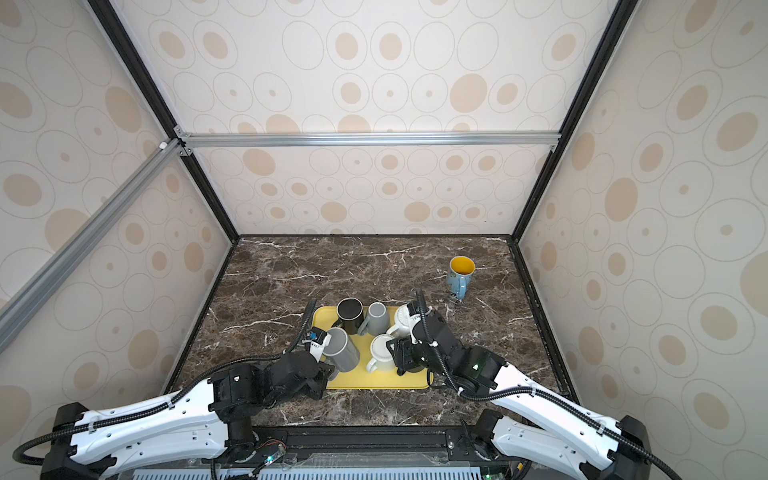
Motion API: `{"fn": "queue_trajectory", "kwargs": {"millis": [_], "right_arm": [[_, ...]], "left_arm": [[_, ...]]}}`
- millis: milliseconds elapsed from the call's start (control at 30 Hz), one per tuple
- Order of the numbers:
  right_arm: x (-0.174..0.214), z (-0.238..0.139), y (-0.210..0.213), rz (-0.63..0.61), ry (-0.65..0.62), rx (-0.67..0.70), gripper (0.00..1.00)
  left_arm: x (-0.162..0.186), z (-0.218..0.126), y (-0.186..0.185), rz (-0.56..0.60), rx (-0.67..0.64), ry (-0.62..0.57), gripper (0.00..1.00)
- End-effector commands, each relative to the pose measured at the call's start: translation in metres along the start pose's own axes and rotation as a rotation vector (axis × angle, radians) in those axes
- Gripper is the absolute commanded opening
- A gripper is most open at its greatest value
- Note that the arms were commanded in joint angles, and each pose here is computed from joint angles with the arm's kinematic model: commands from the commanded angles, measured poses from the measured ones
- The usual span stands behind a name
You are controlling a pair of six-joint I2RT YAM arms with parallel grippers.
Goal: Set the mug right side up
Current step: 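Lift the grey mug off the tray with the left gripper while the right rises, then grasp the raised grey mug with the right gripper beside the left gripper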
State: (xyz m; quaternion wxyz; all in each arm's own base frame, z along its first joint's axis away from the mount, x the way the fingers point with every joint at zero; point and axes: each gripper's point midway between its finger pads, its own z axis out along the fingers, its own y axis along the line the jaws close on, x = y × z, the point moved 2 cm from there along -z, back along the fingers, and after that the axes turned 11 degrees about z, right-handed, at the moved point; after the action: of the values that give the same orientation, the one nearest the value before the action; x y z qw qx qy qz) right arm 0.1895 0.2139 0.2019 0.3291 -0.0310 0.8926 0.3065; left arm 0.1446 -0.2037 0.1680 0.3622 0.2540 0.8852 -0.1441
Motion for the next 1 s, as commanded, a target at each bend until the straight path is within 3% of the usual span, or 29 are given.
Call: {"fn": "queue_trajectory", "kwargs": {"millis": [0, 333, 700, 967], "right_arm": [[-0.009, -0.006, 0.008, 0.009, -0.052, -0.045, 0.59], [-0.031, -0.026, 0.035, 0.032, -0.176, -0.217, 0.59], [-0.032, -0.038, 0.062, 0.029, -0.170, -0.395, 0.60], [-0.030, -0.045, 0.082, 0.026, -0.138, -0.519, 0.62]], "left_arm": [[-0.058, -0.028, -0.002, -0.066, 0.005, -0.217, 0.00], [-0.117, -0.060, -0.006, -0.129, 0.049, -0.504, 0.00], [-0.163, -0.097, 0.003, -0.270, 0.115, -0.820, 0.00], [-0.178, -0.115, 0.001, -0.311, 0.275, -0.926, 0.00]]}}
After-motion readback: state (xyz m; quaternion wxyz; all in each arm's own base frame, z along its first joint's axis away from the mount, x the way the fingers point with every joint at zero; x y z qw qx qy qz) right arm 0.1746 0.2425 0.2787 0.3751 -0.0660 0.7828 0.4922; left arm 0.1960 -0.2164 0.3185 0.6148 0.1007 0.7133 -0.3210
